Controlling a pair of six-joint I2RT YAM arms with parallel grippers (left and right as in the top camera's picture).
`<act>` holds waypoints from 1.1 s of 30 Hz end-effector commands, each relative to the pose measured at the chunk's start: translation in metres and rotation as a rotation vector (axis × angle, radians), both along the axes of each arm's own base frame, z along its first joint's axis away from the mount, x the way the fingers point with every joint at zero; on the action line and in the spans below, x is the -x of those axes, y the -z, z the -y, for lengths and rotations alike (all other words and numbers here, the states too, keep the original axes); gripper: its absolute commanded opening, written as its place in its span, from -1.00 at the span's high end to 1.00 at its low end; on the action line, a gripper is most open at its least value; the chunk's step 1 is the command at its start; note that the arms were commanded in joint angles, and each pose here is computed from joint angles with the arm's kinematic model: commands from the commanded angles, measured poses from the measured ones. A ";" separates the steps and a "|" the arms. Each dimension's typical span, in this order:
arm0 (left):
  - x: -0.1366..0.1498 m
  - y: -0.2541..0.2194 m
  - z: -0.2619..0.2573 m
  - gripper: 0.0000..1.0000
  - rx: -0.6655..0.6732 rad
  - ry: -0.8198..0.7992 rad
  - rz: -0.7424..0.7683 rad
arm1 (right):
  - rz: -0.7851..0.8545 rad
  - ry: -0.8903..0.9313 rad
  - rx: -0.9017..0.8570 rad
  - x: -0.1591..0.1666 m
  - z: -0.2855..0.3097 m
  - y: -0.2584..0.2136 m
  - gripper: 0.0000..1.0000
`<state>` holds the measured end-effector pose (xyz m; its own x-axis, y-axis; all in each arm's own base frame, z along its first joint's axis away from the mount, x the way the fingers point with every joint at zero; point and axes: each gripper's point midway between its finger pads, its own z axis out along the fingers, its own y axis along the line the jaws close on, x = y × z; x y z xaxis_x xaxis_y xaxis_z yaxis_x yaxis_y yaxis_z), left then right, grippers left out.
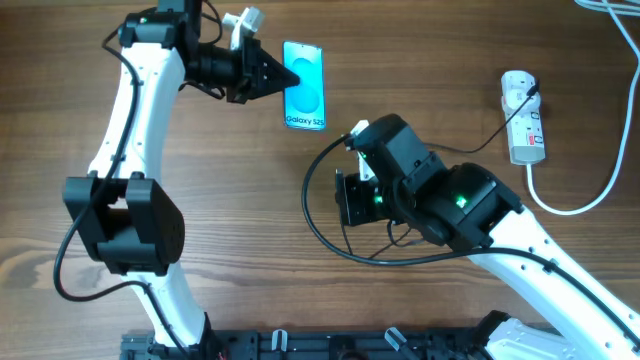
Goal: Plug charger to phone and switch on socket
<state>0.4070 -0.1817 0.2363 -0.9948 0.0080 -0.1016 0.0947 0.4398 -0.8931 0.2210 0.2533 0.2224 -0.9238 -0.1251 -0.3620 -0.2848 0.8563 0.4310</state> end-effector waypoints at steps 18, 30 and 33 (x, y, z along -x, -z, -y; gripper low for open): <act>0.035 -0.066 0.037 0.92 -0.212 -0.039 0.240 | 0.060 -0.002 -0.095 -0.023 -0.019 -0.030 0.91; 0.049 -0.075 0.046 0.92 -0.132 0.035 0.236 | 0.055 0.046 -0.105 -0.032 -0.012 -0.031 0.91; 0.050 -0.075 0.046 0.92 -0.129 0.038 0.239 | 0.036 0.016 -0.140 -0.027 -0.019 -0.034 0.91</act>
